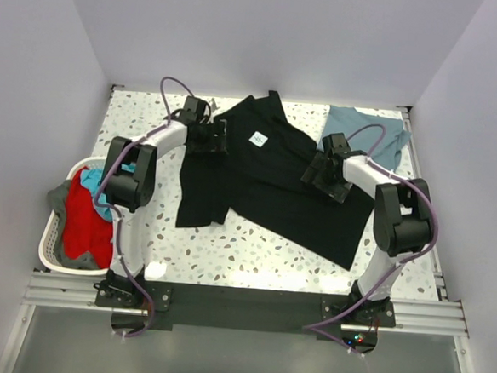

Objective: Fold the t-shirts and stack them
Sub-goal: Flatten the tshirt out, then fold the tshirt

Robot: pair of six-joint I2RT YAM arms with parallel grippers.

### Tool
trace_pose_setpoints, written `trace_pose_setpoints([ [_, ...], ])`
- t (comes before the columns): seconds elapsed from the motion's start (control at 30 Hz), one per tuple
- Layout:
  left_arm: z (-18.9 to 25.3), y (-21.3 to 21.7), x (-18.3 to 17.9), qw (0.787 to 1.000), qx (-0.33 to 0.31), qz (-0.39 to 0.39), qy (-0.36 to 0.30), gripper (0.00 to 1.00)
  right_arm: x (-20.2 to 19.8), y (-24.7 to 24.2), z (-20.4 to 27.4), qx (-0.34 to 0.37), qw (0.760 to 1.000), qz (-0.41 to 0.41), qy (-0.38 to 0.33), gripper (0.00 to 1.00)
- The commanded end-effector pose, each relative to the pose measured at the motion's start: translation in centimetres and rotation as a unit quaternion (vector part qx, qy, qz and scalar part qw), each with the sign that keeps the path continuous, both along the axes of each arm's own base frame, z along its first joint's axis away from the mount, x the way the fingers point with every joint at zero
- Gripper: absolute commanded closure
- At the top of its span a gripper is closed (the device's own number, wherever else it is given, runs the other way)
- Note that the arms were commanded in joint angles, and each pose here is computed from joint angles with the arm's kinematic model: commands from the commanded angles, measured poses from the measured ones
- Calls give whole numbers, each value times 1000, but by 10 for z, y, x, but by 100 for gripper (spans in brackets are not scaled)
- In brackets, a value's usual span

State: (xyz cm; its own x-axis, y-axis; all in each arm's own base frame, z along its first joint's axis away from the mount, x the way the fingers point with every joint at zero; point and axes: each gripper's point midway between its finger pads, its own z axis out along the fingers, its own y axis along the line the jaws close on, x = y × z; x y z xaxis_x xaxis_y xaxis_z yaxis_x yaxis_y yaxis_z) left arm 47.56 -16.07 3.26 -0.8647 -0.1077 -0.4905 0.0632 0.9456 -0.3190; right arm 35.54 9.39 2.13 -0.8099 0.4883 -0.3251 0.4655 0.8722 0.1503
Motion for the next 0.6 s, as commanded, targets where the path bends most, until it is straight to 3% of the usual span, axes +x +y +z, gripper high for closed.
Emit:
trace_pose_setpoints([
  [0.0,-15,13,11,999,37,2,11,1,14,-7,-12,-8,1000,-11,12,1],
  [0.2,6,-1,32,999,31,3,-21,0,35,-7,8,3,1000,-11,-14,1],
  [0.43,98,-3,38,992,25,-5,-126,0,46,6,57,37,997,18,-70,1],
  [0.53,139,12,28,984,42,15,-172,0,42,7,74,44,995,25,-81,1],
  [0.57,132,19,18,984,52,21,-167,0,38,6,78,44,995,25,-85,1],
])
